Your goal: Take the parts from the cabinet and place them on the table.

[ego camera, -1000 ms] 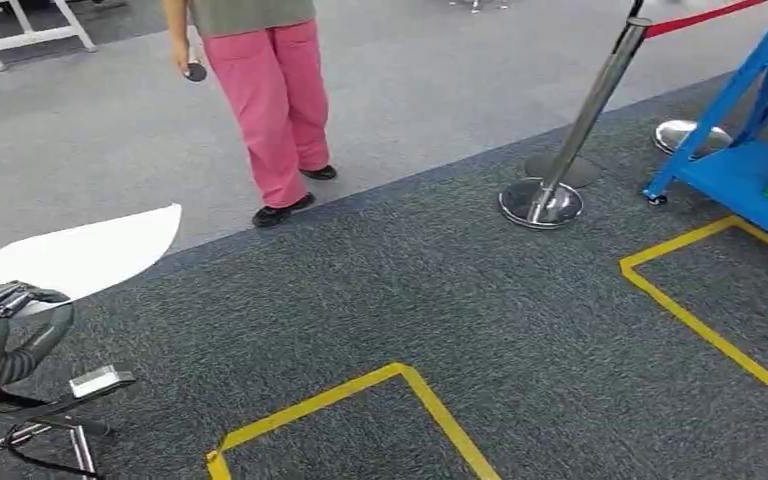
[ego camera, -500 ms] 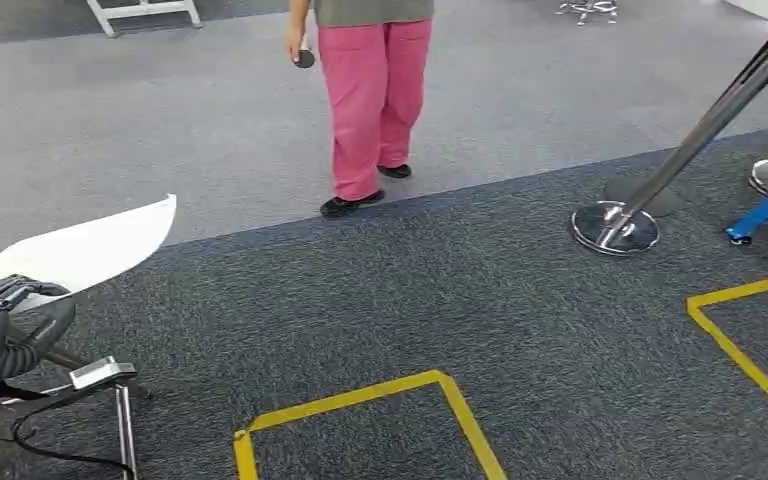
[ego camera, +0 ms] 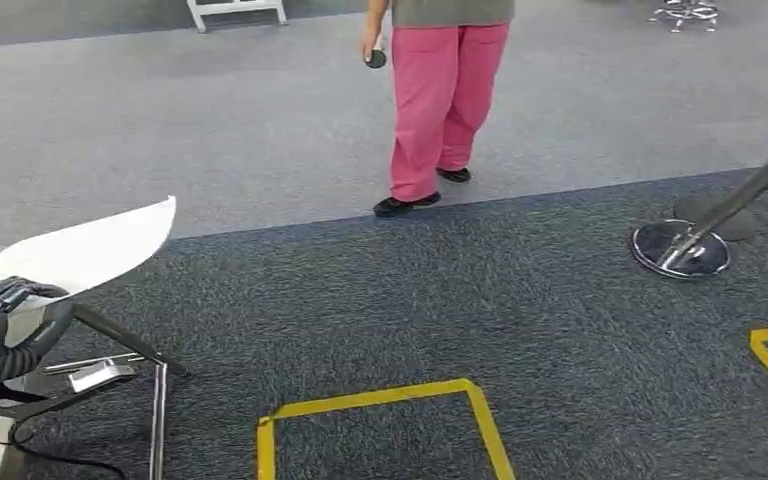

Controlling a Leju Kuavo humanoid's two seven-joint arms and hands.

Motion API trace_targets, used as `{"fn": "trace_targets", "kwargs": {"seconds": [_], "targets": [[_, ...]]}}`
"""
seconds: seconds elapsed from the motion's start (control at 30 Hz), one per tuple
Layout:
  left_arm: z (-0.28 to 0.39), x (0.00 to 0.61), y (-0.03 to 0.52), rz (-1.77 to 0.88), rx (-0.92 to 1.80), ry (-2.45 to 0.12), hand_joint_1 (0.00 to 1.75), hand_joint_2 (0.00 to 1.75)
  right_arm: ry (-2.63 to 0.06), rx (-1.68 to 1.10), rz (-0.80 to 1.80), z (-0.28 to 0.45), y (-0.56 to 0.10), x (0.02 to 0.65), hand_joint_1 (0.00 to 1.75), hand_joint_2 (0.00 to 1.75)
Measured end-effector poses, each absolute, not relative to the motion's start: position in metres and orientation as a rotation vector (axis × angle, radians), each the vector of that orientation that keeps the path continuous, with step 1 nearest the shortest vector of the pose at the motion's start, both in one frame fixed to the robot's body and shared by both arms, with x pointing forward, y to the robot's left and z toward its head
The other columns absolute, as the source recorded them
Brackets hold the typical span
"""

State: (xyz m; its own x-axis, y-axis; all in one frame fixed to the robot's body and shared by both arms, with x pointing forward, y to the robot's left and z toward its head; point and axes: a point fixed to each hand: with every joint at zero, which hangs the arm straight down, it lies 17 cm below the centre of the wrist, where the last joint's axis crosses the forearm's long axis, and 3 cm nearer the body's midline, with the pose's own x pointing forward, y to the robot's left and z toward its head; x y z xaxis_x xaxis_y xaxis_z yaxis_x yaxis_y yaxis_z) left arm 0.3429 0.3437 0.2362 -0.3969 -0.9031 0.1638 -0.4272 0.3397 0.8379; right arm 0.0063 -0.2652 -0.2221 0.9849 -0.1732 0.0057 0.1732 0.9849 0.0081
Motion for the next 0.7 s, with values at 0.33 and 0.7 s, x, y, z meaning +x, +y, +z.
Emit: {"fn": "trace_targets", "kwargs": {"seconds": [0.33, 0.7], "targets": [[0.2350, 0.3424, 0.3417, -0.945, 1.143, -1.971, 1.75, 1.75, -0.008, 0.000, -0.175, -0.2220, -0.2662, 0.0064, 0.00, 0.00], [0.2363, 0.3418, 0.3401, -0.939, 1.140, -1.977, 1.75, 1.75, -0.010, 0.003, -0.176, -0.2215, -0.2652, 0.0073, 0.00, 0.00]]}}
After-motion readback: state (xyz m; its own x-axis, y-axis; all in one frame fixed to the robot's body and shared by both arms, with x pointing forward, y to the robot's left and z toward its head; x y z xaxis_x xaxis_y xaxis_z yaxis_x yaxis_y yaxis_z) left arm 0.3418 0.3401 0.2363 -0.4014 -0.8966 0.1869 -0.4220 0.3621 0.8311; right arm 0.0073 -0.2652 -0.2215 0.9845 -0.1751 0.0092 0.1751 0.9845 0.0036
